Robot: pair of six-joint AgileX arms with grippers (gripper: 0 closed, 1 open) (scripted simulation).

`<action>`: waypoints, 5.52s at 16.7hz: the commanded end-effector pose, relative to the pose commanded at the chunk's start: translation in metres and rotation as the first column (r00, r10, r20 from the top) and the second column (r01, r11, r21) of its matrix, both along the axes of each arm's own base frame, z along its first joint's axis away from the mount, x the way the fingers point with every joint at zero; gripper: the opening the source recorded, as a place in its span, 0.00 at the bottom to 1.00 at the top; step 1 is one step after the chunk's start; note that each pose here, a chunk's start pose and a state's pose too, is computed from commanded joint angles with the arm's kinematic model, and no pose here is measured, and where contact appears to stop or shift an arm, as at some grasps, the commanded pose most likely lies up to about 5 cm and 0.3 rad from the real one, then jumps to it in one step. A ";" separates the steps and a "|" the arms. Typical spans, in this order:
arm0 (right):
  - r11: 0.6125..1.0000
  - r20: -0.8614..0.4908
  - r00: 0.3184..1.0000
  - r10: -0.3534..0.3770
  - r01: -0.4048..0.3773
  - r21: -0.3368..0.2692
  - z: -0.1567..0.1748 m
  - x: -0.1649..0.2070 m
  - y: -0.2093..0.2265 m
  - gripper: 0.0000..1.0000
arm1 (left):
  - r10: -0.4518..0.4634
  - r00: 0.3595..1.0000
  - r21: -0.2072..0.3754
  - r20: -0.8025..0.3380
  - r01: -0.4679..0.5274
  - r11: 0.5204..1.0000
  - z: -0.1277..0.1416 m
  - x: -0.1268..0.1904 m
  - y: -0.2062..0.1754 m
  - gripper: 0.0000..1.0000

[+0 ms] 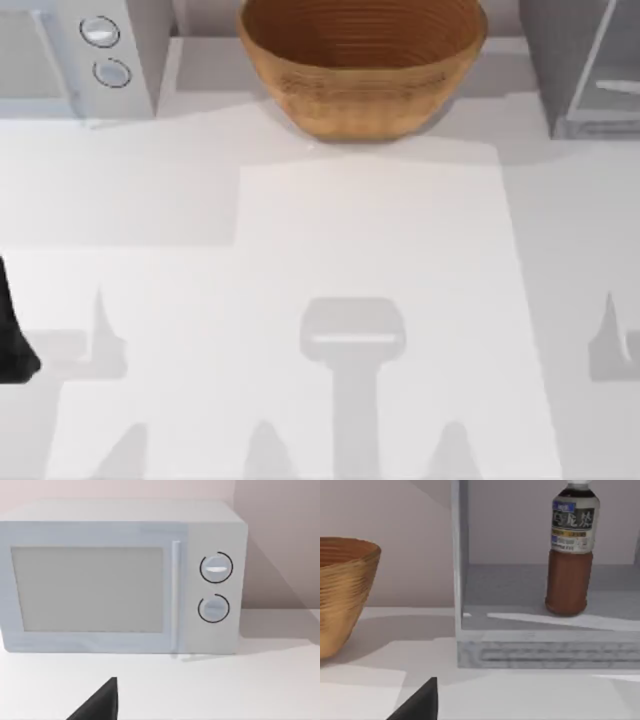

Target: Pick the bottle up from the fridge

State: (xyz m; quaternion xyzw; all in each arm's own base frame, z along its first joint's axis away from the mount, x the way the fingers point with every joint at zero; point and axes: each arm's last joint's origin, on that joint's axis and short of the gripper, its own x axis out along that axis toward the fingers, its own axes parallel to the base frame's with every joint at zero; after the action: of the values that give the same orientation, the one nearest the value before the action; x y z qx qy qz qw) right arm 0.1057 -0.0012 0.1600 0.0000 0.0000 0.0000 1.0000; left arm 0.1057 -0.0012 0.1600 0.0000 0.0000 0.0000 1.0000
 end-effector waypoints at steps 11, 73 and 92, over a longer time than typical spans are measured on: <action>1.000 0.029 1.000 -0.005 0.005 -0.007 0.018 0.031 -0.016 1.00 | 0.000 1.000 0.000 0.000 0.000 1.000 0.000 0.000 0.000 1.00; 1.000 -0.001 1.000 -0.010 0.010 0.002 -0.025 0.376 -0.081 0.77 | 0.000 1.000 0.000 0.000 0.000 1.000 0.000 0.000 0.000 1.00; 1.000 0.000 1.000 -0.013 0.013 0.003 -0.024 0.375 -0.082 0.00 | 0.000 1.000 0.000 0.000 0.000 1.000 0.000 0.000 0.000 1.00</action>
State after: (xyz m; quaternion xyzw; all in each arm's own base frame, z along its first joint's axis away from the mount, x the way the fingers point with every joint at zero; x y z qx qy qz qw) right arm 0.4812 -0.0833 0.1358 0.0016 0.0001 -0.0063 1.0000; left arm 0.1057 -0.0012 0.1600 0.0000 0.0000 0.0000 1.0000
